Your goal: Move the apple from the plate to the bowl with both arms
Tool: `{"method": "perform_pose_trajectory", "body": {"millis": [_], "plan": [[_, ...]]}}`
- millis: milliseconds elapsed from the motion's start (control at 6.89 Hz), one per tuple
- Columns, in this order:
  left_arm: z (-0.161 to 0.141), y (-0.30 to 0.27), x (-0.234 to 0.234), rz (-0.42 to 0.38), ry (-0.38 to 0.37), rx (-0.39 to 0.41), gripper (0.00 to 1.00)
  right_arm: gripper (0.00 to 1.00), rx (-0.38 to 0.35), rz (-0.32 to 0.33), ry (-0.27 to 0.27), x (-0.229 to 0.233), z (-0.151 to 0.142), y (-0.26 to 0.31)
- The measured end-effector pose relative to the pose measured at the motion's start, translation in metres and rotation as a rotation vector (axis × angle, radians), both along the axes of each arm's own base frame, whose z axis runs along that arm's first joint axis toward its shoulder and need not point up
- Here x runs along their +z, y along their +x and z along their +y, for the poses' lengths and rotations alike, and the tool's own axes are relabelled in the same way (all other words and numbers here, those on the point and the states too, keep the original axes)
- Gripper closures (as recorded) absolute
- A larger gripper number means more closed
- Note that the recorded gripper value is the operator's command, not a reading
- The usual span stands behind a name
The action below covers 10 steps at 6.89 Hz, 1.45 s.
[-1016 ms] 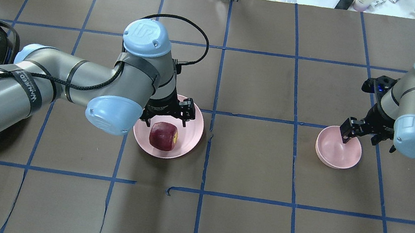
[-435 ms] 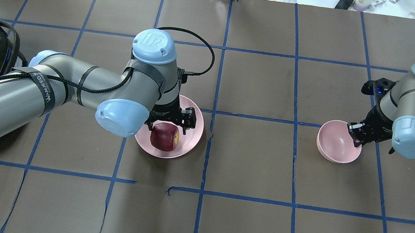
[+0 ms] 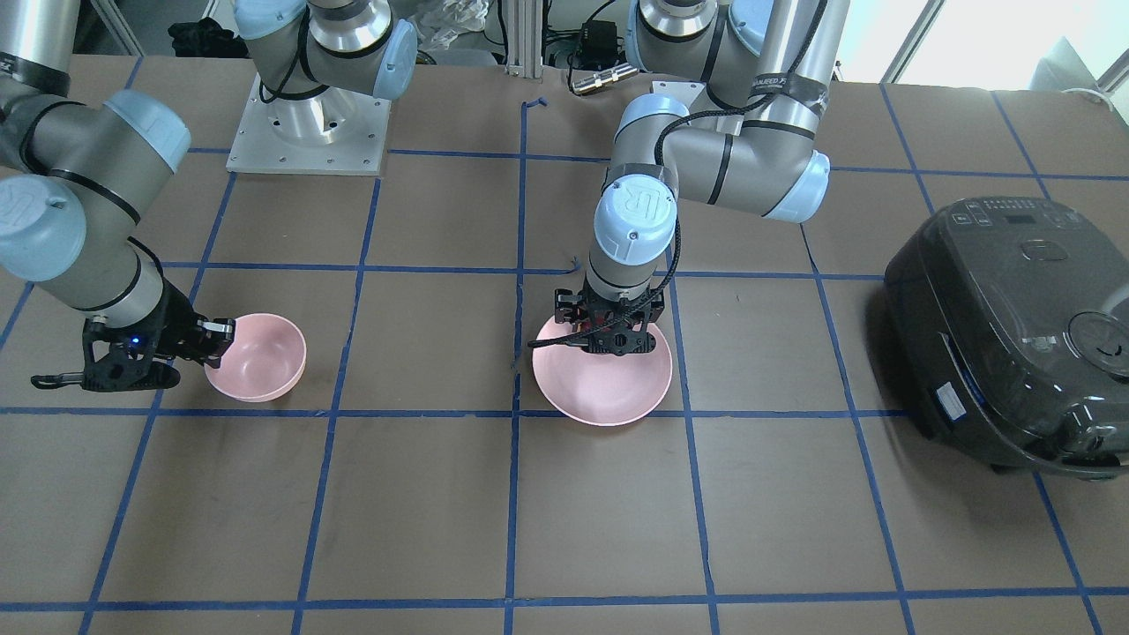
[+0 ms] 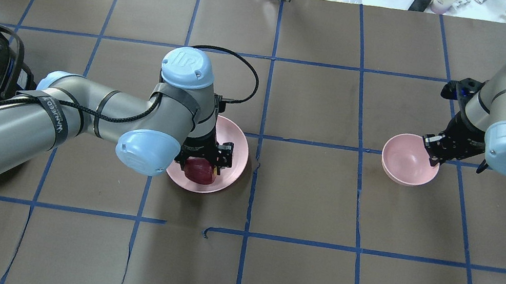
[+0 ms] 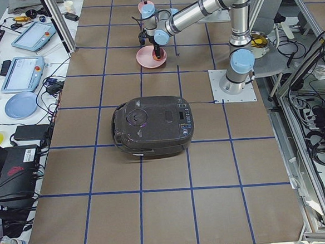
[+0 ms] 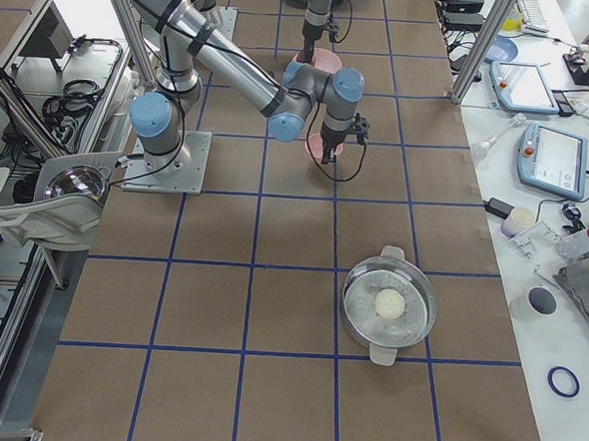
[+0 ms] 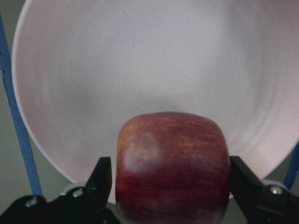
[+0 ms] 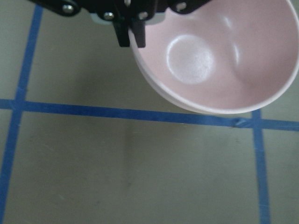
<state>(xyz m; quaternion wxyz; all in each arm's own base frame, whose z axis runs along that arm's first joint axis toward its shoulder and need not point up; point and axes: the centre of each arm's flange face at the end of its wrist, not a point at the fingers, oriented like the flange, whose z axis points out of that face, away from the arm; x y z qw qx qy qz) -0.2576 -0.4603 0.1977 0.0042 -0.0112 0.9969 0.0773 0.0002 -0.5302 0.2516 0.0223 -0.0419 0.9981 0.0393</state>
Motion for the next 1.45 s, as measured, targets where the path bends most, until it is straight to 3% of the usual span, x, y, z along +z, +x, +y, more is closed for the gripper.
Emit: {"method": "perform_pose_trajectory", "body": {"millis": [145,581,726,871,1016,1306,1452], "plan": [[-0.002,0.000,0.003,0.003,-0.009,0.001,1.00,1.00,-0.007,-0.031,0.001,0.004,0.000,0.041],[-0.046,-0.007,0.069,0.019,-0.076,0.018,1.00,1.00,0.010,-0.087,0.012,-0.009,0.018,0.142],[-0.057,-0.012,0.092,0.020,-0.075,0.057,1.00,0.94,0.012,-0.107,0.031,-0.022,0.028,0.151],[-0.063,-0.018,0.108,0.024,-0.078,0.148,1.00,0.22,0.013,-0.116,0.039,-0.031,0.035,0.155],[-0.065,-0.025,0.116,0.041,-0.073,0.267,1.00,0.00,0.013,-0.118,0.040,-0.034,0.037,0.155],[-0.062,-0.049,0.121,0.118,-0.029,0.492,1.00,0.00,0.004,-0.108,0.002,-0.015,0.024,0.148],[-0.055,-0.069,0.118,0.151,-0.003,0.565,1.00,0.00,-0.009,-0.100,-0.023,0.004,0.008,0.140]]}}
